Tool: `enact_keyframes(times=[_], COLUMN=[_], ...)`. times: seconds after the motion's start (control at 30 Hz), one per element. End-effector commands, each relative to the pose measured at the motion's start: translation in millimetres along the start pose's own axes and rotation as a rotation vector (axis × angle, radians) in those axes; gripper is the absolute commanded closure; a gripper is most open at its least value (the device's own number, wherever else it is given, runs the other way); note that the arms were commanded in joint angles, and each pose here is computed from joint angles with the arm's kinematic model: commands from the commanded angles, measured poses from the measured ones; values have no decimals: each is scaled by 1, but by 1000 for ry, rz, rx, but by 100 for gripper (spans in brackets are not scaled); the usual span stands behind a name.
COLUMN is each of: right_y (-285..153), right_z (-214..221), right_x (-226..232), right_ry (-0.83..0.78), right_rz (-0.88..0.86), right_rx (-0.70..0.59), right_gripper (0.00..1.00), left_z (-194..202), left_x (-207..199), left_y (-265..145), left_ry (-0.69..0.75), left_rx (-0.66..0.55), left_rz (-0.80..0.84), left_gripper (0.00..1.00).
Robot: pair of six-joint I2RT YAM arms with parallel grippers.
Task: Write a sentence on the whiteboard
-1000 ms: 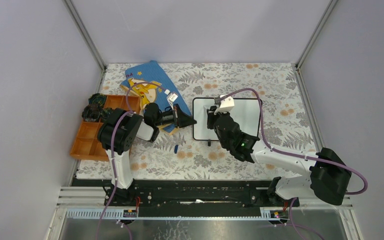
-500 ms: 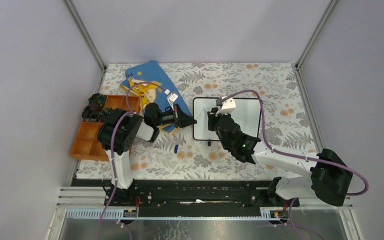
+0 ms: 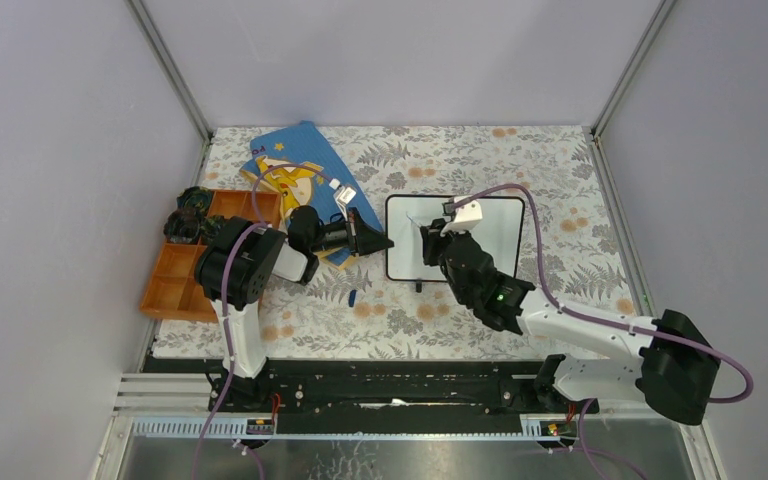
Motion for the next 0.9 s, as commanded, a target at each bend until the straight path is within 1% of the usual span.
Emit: enact_keyframes(times=[0.0, 0.4, 0.87], right_y=[-7, 3, 9], right_z=[-35, -36, -33], right_x=[3, -4, -8], right_ry=[84, 59, 68], right_rz=[-24, 66, 87], right_rx=[-105, -95, -91], right_gripper=[100, 100, 100], left_z=[4, 4, 4], left_x=[-5, -6, -5], left_y=[0, 0, 0], left_ry=[19, 21, 20], left_rx=[10, 11, 12], left_rz=[0, 1, -1], left_gripper=[97, 98, 98])
Point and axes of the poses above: each gripper's point midway between its finger pads, its own y axis out along the fingers, its own x axis along the line the jaws close on, z = x × y, the point moved 6 cm from there along -y, back along the fingers, and after that the axes turned 4 degrees about -y, right-handed, at the moved point
